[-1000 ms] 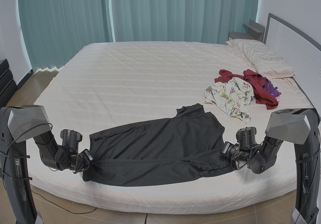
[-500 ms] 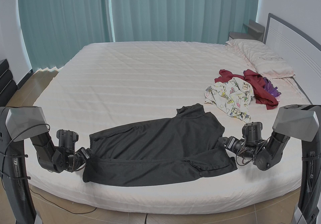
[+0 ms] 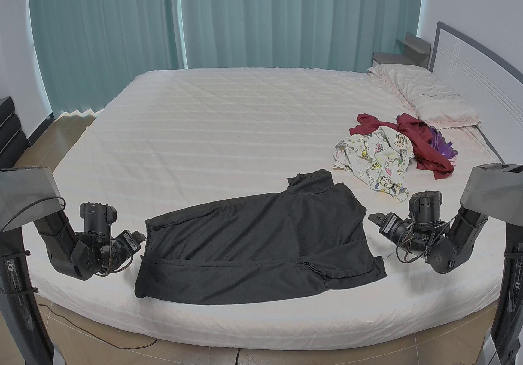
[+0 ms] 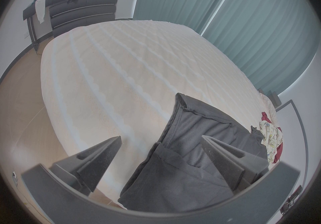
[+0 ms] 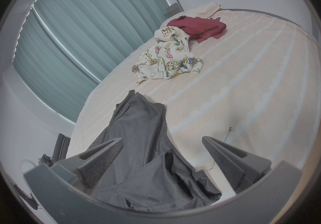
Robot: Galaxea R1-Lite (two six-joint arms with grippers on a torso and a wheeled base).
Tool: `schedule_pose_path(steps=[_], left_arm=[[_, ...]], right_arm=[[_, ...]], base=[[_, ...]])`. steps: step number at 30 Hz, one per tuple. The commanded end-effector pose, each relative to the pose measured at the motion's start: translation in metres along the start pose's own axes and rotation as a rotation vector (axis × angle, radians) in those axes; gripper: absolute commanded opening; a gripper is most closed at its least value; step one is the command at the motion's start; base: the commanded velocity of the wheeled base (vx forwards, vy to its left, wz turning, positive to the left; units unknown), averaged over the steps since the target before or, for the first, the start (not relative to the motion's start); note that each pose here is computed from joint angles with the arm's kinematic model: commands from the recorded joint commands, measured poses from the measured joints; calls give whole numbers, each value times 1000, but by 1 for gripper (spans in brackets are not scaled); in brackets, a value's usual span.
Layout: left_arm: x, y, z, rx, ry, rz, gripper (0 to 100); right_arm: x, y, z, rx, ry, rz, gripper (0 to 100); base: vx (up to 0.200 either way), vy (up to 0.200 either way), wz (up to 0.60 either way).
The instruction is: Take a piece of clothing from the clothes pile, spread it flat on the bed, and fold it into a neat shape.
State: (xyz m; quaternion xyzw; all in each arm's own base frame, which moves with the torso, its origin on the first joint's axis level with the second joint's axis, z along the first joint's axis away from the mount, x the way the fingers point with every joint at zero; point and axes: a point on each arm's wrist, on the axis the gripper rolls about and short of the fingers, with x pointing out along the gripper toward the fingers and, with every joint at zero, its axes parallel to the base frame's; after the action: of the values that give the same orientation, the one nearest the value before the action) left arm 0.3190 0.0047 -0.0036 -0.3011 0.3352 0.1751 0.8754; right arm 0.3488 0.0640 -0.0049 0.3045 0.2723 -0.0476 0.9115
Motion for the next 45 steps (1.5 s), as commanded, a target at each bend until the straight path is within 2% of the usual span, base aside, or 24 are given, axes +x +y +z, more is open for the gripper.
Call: schedule_pose_path(steps=[1,10,28,37,45], left_arm=[[-2,-1,1,-2,-5,-5,100],[-2,-1,2,1,-6,-4,100],[11,2,-1,6,-3,24,100],[11,2,-2,3,-3,26,100],[13,3,-2,3,-3,29,100]], right_arm=[[-3,2,1,0,-3,5,100],[-4,1,-1,-2,5,1,100],[-3,0,-4,-7,20,-5,100],[-3,-1,-5,-7,23,-5,100],[-3,-1,-6,-7,27,-9,100]], base=[[200,0,0],[200,0,0],[0,0,0],[0,200,0],[0,0,0]])
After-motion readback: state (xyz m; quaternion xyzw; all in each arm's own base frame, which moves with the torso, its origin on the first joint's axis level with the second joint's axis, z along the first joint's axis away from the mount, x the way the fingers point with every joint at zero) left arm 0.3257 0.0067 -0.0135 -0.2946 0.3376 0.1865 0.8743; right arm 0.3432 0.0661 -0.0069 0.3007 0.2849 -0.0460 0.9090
